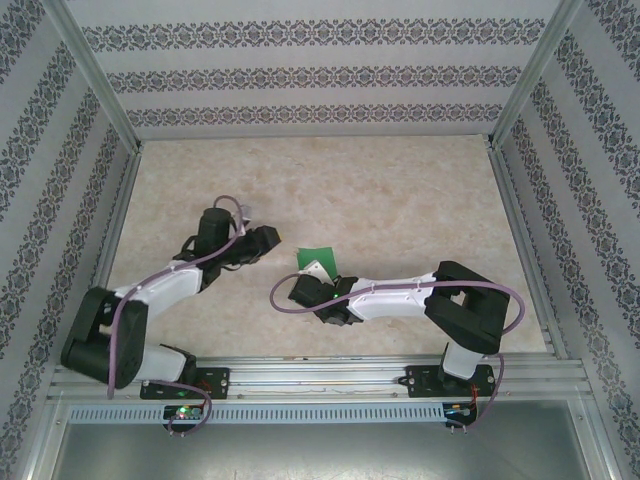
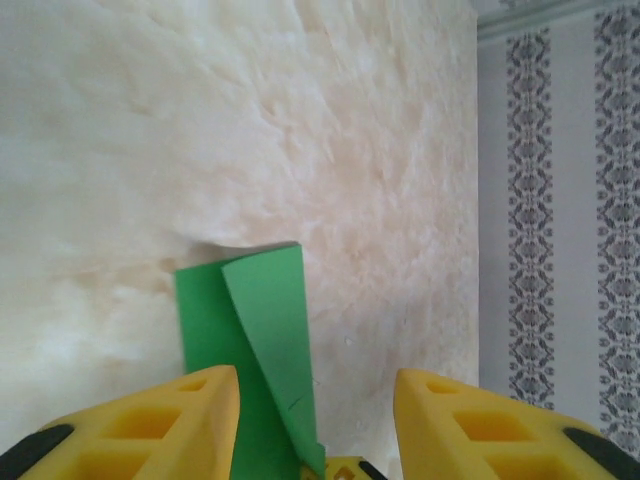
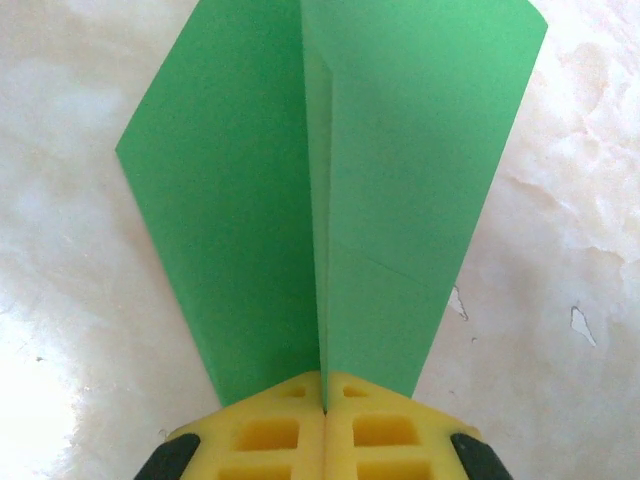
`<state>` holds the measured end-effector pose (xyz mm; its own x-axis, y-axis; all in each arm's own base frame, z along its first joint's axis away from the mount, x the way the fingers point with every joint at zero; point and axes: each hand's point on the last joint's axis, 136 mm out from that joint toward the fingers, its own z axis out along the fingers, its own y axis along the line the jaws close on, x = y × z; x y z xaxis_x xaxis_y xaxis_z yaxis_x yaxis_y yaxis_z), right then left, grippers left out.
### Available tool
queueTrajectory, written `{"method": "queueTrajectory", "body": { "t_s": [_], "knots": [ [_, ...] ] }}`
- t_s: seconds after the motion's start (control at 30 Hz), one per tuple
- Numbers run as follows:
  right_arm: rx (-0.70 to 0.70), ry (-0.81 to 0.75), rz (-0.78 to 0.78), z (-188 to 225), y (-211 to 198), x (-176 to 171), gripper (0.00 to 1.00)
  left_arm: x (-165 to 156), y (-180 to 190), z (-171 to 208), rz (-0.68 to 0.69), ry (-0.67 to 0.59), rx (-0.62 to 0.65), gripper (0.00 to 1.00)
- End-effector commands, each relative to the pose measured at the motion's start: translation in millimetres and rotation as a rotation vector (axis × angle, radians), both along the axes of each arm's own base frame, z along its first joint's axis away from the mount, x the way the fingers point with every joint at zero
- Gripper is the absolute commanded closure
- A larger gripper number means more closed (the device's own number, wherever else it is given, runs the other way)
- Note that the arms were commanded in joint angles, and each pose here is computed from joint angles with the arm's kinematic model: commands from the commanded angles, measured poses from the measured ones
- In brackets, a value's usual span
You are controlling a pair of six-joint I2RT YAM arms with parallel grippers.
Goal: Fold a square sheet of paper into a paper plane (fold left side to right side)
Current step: Fourth fold the wing at the center of the table.
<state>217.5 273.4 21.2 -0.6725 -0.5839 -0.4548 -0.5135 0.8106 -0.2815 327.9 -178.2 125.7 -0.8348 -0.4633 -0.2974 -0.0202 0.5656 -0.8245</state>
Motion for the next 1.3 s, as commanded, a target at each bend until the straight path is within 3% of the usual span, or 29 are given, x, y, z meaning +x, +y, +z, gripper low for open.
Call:
{"method": "queueTrajectory", "body": {
  "t_s": [0.0,0.27,0.77,1.27],
  "knots": [
    [-0.029,0.024,0.018,-11.1,-4.3,-6.4,1.00,-17.7,26.9,-12.0,0.022,0.043,0.073,0.53],
    [0.131,0.127,0.015,-4.7,0.6,-14.3,1.00,-31.2,36.2,-11.9,0.016,0.051,0.061,0.53],
    [0.750,0.526,-0.031,16.2,19.6,-20.6,1.00,-47.8,-15.4,-35.4,-0.118,0.118,0.007,0.53],
    [0.848,0.589,-0.063,0.3,11.0,-17.1,1.00,-39.2,-85.7,-57.6,-0.207,0.150,0.041,0.55]
  ]
}}
